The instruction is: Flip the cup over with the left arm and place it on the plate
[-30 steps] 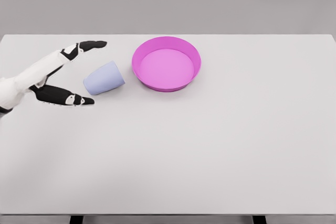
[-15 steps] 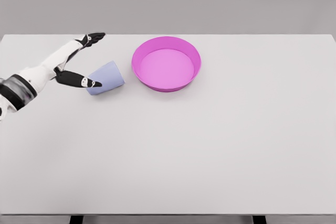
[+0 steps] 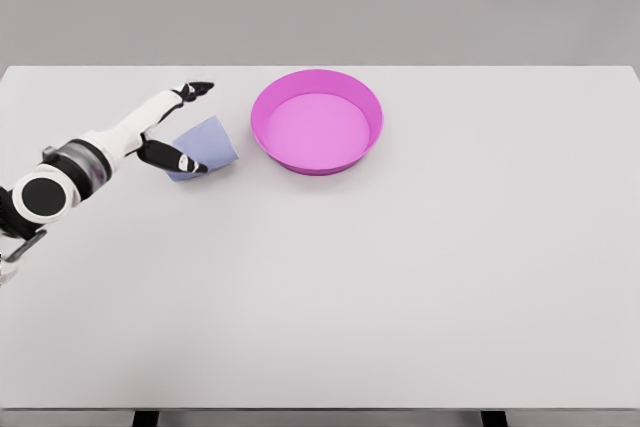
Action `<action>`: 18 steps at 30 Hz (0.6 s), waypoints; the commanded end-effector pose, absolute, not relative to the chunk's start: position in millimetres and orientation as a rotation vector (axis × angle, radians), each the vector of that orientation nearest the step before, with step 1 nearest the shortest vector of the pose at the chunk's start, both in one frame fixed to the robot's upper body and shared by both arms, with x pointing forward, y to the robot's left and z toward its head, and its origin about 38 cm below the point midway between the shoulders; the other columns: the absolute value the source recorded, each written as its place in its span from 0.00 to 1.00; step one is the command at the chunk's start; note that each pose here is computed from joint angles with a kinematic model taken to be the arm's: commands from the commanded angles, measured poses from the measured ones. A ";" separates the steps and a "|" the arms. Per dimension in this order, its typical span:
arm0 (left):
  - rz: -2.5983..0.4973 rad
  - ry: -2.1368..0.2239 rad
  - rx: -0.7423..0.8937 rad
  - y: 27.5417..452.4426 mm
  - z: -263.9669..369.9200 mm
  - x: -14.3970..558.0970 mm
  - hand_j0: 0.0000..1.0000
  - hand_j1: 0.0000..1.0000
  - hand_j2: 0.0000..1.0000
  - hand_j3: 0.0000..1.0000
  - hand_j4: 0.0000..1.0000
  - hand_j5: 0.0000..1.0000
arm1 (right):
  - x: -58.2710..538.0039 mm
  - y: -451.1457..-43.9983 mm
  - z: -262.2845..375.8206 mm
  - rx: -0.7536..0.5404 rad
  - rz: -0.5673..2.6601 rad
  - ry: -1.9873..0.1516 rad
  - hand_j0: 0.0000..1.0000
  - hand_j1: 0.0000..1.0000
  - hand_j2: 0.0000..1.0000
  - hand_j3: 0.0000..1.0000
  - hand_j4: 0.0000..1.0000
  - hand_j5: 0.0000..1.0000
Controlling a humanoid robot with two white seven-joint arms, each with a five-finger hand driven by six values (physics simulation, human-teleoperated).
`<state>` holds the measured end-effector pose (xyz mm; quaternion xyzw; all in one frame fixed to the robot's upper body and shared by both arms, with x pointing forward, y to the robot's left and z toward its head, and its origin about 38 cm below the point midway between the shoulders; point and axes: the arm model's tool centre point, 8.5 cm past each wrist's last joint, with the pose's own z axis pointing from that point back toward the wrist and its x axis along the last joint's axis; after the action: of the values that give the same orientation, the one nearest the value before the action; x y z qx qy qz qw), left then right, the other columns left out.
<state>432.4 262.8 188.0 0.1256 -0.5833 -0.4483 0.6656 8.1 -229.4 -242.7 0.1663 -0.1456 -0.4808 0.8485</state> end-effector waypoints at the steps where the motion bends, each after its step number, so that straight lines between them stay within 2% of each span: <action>1: -1.002 -1.284 0.296 261.5 184.1 433.0 1.00 1.00 1.00 1.00 1.00 1.00 | 8.2 -229.4 -242.7 0.351 -1.012 -0.308 1.00 1.00 1.00 1.00 1.00 1.00; 6: -1.064 -1.267 0.355 256.2 183.3 434.6 1.00 1.00 1.00 1.00 1.00 1.00 | 8.2 -229.4 -242.7 0.351 -1.012 -0.308 1.00 1.00 1.00 1.00 1.00 1.00; 12: -1.101 -1.250 0.347 239.0 173.7 434.3 1.00 1.00 1.00 1.00 1.00 1.00 | 8.2 -229.4 -242.7 0.351 -1.012 -0.308 1.00 1.00 1.00 1.00 1.00 1.00; 18: -1.085 -1.223 0.371 240.7 175.6 439.9 1.00 1.00 1.00 1.00 1.00 1.00 | 8.1 -229.3 -242.7 0.352 -1.013 -0.306 1.00 1.00 1.00 1.00 1.00 1.00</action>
<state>440.3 240.5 178.3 0.1627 -0.5462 -0.4810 0.6662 8.1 -229.4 -242.7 0.1664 -0.1454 -0.4809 0.8485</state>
